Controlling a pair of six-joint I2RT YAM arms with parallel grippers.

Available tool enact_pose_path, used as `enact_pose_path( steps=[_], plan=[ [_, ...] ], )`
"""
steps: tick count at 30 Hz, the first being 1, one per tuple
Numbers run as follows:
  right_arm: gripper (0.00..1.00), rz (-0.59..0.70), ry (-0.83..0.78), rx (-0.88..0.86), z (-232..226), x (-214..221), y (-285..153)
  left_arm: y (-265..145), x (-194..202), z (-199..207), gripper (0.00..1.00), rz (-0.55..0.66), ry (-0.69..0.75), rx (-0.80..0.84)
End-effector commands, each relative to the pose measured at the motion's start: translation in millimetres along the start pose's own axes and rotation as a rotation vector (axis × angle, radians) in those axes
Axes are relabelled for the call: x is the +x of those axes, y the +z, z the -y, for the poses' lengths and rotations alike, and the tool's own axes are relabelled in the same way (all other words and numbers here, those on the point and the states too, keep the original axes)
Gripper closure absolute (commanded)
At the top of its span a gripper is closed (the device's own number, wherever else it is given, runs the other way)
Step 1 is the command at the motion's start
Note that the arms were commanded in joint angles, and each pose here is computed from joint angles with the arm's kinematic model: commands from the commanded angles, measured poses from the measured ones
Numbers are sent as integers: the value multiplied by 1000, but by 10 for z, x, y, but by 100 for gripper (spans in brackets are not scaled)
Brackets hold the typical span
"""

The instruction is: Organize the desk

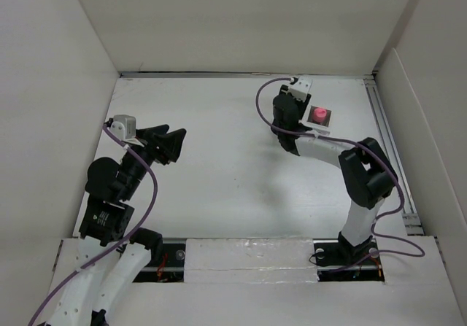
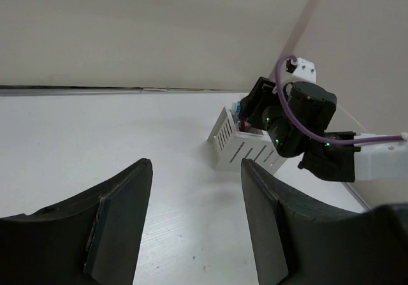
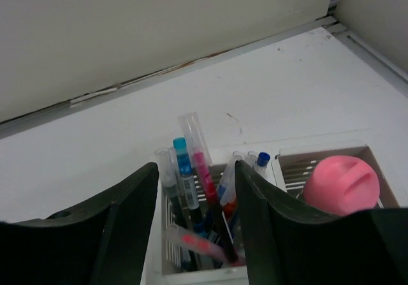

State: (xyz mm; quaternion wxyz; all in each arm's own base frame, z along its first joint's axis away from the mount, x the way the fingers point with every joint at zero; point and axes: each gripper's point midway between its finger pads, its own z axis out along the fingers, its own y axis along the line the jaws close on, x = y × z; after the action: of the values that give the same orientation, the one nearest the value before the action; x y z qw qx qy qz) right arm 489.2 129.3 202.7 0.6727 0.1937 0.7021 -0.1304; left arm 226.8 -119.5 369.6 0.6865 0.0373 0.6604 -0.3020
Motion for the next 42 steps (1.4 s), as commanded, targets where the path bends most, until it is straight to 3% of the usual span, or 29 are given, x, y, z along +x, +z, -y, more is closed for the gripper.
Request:
enact_pose_path(
  steps=[1,7,10,11,14,18,19,21,22,25,29,33,37,38,42],
  plan=[
    [42,29,165,-64,-26,-488,-221,21,-102,53,46,36,13,24],
    [40,-11,286,-261,-179,-850,-626,31,-102,40,45,36,12,17],
    [58,-102,318,-499,-532,-851,-979,36,-87,57,42,28,10,27],
    [78,-136,328,-626,-692,-891,-1205,26,-95,78,42,29,11,37],
    [100,-199,316,-837,-942,-861,-1724,42,-66,76,38,20,10,40],
    [100,-257,314,-1133,-1151,-806,-2463,36,-43,150,31,3,9,82],
    [100,-273,309,-1207,-1196,-789,-2678,25,-37,186,22,-2,10,101],
    [100,-310,299,-1350,-1246,-770,-3042,0,-53,220,17,2,15,117],
    [100,-323,281,-1409,-1260,-750,-3263,-11,-109,259,2,26,24,136],
    [100,-354,236,-1518,-1223,-696,-3651,-39,-136,246,1,44,28,127],
    [92,-387,174,-1656,-1117,-601,-4222,-53,-166,245,1,56,24,122],
    [85,-428,135,-1701,-1029,-439,-4523,-39,-158,219,1,56,19,109],
    [70,-480,97,-1640,-1032,-189,-4606,-31,-159,188,1,61,16,93],
    [63,-491,89,-1637,-1028,-133,-4636,-29,-154,182,1,60,17,91],
    [55,-516,61,-1590,-1041,69,-4685,-22,-147,160,1,62,20,82]
  ],
)
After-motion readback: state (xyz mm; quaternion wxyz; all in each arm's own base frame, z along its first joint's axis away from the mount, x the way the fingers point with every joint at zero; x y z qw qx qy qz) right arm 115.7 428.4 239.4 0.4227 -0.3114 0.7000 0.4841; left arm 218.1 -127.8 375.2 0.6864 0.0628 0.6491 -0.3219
